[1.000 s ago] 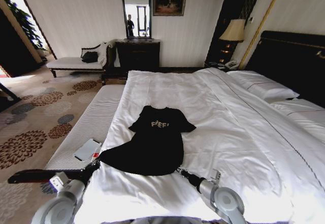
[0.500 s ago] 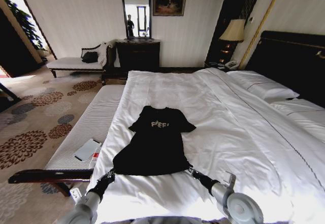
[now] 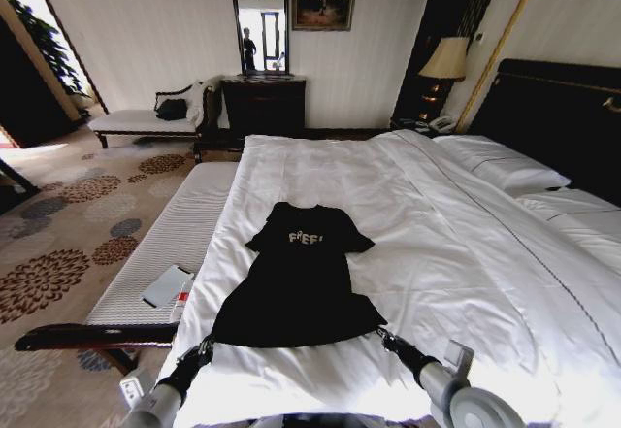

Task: Fold the clothes on the bed.

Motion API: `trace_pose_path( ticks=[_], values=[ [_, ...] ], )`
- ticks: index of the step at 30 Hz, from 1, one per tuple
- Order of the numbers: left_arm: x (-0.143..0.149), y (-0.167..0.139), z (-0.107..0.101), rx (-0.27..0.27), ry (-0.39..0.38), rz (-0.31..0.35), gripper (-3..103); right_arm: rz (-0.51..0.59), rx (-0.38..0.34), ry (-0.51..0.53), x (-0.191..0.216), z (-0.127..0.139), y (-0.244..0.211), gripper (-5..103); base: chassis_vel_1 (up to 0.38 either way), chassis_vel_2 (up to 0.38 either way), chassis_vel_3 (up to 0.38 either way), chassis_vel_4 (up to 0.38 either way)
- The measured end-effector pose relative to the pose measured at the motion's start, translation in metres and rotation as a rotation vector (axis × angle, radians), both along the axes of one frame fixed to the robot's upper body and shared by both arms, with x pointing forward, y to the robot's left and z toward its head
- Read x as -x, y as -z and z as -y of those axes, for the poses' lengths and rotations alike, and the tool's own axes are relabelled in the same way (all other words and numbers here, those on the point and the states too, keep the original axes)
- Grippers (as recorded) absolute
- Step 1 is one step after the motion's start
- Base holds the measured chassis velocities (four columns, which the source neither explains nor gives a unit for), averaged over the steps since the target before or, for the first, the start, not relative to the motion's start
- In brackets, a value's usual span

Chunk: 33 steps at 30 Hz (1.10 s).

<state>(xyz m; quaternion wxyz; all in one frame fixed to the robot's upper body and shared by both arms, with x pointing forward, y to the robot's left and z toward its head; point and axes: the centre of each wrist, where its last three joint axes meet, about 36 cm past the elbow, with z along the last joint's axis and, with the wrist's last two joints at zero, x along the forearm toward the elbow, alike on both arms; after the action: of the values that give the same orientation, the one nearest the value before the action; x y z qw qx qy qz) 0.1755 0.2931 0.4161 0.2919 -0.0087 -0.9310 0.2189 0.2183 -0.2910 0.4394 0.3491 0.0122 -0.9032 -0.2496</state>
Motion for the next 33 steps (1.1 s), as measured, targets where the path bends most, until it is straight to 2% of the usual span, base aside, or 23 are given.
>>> trace_pose_path(
  ticks=[7, 13, 19, 26, 29, 33],
  values=[
    [0.007, 0.006, 0.001, -0.013, -0.019, -0.017, 1, -0.038, 0.024, 0.032, 0.015, 0.001, 0.002, 0, 0.000, 0.000, 0.000, 0.000],
    [0.008, -0.002, 0.007, -0.021, -0.013, -0.007, 1, -0.050, 0.053, 0.036, 0.024, 0.000, -0.004, 0, 0.000, 0.000, 0.000, 0.000],
    [0.016, -0.009, -0.003, -0.059, -0.010, -0.023, 1, -0.077, 0.087, 0.025, 0.036, -0.012, 0.000, 0, 0.000, 0.000, 0.000, 0.000],
    [0.029, -0.009, -0.005, -0.063, -0.008, -0.045, 1, -0.082, 0.096, 0.019, 0.039, -0.014, 0.000, 0, 0.000, 0.000, 0.000, 0.000],
    [0.031, -0.006, -0.004, -0.062, -0.009, -0.056, 1, -0.079, 0.161, 0.018, 0.042, -0.014, 0.004, 0, 0.000, 0.000, 0.000, 0.000],
    [0.034, -0.003, -0.005, -0.065, -0.012, -0.067, 1, -0.091, 0.180, 0.020, 0.047, -0.013, 0.007, 0, 0.000, 0.000, 0.000, 0.000]
  ],
)
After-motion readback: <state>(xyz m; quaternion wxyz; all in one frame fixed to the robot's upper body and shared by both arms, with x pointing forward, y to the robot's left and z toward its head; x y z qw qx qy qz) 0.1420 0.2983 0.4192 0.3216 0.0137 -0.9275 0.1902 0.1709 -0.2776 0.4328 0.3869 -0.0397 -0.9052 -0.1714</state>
